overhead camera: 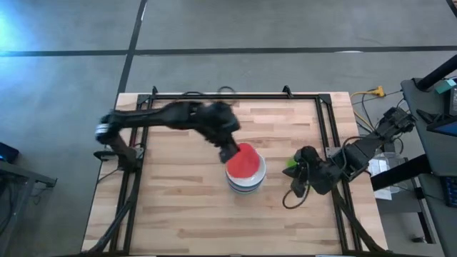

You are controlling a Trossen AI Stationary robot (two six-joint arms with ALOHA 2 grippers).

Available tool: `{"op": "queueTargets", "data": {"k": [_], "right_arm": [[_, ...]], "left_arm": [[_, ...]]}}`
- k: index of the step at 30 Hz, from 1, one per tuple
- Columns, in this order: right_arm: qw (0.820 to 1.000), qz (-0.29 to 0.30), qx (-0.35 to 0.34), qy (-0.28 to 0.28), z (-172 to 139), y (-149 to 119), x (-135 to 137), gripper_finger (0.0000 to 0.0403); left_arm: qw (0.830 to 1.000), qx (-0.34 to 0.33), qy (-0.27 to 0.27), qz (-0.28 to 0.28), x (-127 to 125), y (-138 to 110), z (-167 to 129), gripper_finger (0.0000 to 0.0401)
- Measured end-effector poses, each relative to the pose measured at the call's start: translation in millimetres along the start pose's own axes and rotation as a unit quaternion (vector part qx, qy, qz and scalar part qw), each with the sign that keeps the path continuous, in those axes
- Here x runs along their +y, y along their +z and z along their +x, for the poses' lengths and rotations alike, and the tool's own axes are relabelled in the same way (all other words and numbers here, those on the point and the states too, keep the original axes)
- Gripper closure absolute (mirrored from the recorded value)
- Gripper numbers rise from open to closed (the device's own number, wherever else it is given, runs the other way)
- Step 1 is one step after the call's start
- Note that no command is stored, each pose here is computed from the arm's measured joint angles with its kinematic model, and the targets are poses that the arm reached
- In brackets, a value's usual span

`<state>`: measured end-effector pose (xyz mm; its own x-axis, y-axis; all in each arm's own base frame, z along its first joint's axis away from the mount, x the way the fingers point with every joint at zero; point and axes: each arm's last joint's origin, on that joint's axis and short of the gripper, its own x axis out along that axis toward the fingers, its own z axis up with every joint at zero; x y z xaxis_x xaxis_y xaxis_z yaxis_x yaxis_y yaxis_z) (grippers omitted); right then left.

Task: Nest bowls inside each other
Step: Stack the red bowl on top of the white bowl

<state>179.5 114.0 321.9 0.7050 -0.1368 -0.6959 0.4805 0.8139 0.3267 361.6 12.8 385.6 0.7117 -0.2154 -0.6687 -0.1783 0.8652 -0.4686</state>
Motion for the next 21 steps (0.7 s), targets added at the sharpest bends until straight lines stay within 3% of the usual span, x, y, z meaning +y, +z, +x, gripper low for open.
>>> {"op": "queueTargets", "data": {"k": [9, 15, 21], "right_arm": [[0.999, -0.022, 0.003, -0.031, -14, -23, -3, 0.0394], [0.999, -0.032, 0.006, -0.034, -18, -31, -4, 0.0394], [0.999, -0.043, 0.009, -0.030, -20, -35, -4, 0.0394]], "left_arm": [[0.993, 0.109, 0.047, -0.001, 6, 28, 59, 0.0401], [0.980, 0.172, 0.103, -0.019, 20, 23, 89, 0.0401], [0.967, 0.201, 0.155, -0.024, 28, 15, 96, 0.0401]]}}
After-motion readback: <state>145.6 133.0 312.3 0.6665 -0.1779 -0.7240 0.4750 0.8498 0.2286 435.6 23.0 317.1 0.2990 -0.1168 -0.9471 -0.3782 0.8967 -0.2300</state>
